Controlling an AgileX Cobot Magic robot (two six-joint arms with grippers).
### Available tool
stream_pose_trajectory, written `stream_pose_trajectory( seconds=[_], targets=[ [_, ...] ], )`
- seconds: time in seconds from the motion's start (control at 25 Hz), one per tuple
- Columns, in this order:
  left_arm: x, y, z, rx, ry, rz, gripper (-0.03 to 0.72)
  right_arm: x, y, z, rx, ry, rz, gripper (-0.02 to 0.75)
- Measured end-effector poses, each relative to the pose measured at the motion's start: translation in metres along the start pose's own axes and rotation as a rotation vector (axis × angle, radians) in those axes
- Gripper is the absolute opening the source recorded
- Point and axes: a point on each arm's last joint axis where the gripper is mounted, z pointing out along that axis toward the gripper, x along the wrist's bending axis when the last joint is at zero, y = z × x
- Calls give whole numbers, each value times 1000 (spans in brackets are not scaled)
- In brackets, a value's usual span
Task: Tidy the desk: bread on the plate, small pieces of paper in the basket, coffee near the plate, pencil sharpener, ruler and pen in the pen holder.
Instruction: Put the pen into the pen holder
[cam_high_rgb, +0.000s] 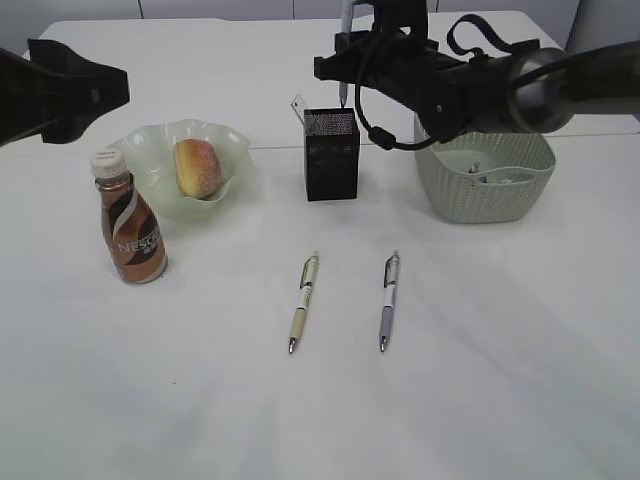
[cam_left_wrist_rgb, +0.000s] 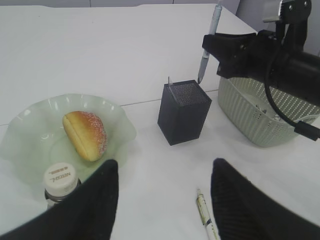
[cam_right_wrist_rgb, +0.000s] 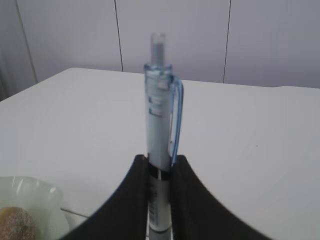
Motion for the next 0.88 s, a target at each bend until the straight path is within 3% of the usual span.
stream_pose_trajectory(
  seconds=[0.48, 0.76, 0.88],
  targets=[
    [0, 0, 0, 0, 0, 0, 424, 2, -16, 5, 21, 19, -37, 93],
    [0, 0, 0, 0, 0, 0, 417, 2, -27, 7, 51, 29, -63, 137],
    [0, 0, 0, 0, 0, 0, 415, 2, -28, 7, 63, 30, -69, 198]
  ],
)
